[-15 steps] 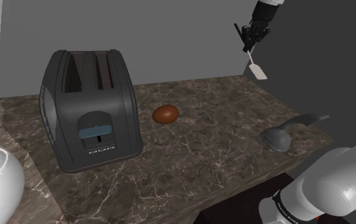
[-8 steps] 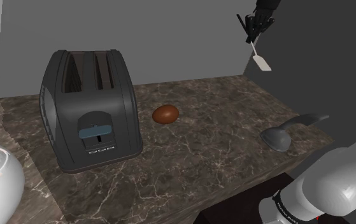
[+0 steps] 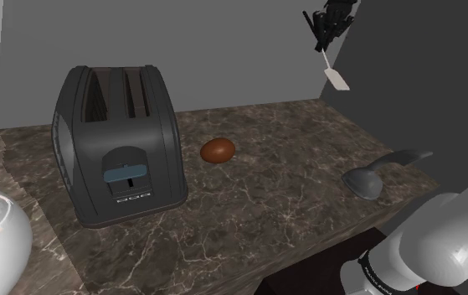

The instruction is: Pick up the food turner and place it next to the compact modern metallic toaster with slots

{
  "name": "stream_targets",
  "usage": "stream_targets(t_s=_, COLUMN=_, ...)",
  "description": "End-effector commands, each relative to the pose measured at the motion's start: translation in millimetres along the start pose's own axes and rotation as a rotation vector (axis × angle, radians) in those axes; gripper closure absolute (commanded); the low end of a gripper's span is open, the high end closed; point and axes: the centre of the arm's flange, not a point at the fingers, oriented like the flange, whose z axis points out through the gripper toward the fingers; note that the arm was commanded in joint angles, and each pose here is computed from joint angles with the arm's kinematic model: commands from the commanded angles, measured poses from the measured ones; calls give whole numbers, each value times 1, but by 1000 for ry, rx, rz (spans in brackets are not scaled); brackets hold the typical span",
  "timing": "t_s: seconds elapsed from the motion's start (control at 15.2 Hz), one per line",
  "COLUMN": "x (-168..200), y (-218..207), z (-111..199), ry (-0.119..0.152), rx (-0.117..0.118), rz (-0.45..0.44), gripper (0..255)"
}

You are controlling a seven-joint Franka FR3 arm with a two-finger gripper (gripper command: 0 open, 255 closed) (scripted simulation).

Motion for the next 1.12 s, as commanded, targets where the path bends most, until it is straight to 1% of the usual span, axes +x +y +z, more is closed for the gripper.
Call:
stream_targets(t_s=0.0, x=-5, y=-25, z=-3, ry=0, rx=0, rz=2, gripper=255)
stream_targets(t_s=1.06, x=-46, y=-232, z=-6, ry=0, rx=0, rz=2, gripper=255)
